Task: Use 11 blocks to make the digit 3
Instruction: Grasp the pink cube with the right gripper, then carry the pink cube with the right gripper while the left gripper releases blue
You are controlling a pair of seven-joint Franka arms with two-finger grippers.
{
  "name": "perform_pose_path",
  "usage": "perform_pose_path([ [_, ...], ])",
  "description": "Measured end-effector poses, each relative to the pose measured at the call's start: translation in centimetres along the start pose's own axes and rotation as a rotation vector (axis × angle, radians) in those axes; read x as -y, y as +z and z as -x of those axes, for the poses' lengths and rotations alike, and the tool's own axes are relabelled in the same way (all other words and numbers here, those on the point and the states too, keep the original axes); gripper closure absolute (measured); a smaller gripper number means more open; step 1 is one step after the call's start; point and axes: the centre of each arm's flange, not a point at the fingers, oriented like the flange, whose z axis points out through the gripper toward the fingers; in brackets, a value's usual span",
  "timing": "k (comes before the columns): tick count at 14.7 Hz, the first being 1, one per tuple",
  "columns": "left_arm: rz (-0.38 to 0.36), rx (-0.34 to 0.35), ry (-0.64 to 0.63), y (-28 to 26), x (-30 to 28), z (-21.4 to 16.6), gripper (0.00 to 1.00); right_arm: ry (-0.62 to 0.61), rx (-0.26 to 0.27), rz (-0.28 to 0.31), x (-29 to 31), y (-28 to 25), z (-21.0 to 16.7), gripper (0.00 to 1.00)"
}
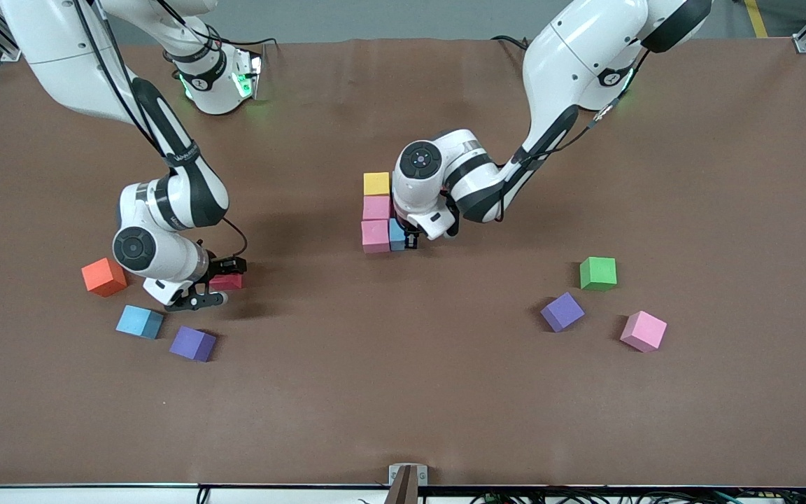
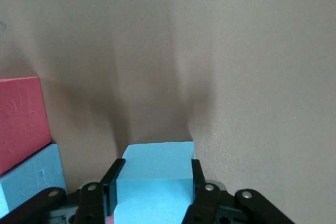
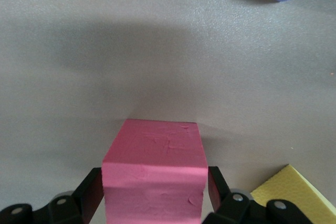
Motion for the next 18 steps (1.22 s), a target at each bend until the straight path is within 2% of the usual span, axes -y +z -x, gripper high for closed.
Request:
perform_pose_path([
  [1, 0.000, 0.000, 0.000, 0.0, 0.0, 0.0, 0.46, 0.000, 0.001, -0.001, 0.0, 0.2, 0.0, 0.18],
  [2, 0.000, 0.000, 0.000, 0.0, 0.0, 0.0, 0.46, 0.000, 0.002, -0.001, 0.0, 0.4, 0.0, 0.18],
  [3, 0.000, 0.000, 0.000, 0.0, 0.0, 0.0, 0.46, 0.000, 0.004, -0.001, 0.0, 0.5, 0.0, 0.23],
  [5, 0.000, 0.000, 0.000, 0.0, 0.0, 0.0, 0.46, 0.001, 0.000, -0.002, 0.0, 0.5, -0.2, 0.39],
  [9, 0.000, 0.000, 0.000, 0.0, 0.0, 0.0, 0.46, 0.002, -0.020, -0.001, 0.0, -1.6, -1.5, 0.40],
  [12, 0.003, 0.006, -0.004, 0.0, -0.4, 0.1, 0.45, 0.002, -0.032, -0.001, 0.1, -5.1, -3.2, 0.40],
  [13, 0.002, 0.009, -0.006, 0.1, -0.6, 0.2, 0.41, -0.002, -0.044, -0.001, 0.4, -6.3, -3.7, 0.40],
  [17, -0.001, 0.017, 0.003, 0.6, -0.9, 0.4, 0.02, -0.022, -0.100, -0.003, 2.9, -9.6, -5.1, 0.40],
  [18, 0.001, 0.019, 0.004, 0.5, -1.0, 0.4, 0.00, -0.019, -0.109, -0.004, 4.0, -10.0, -5.3, 0.40],
])
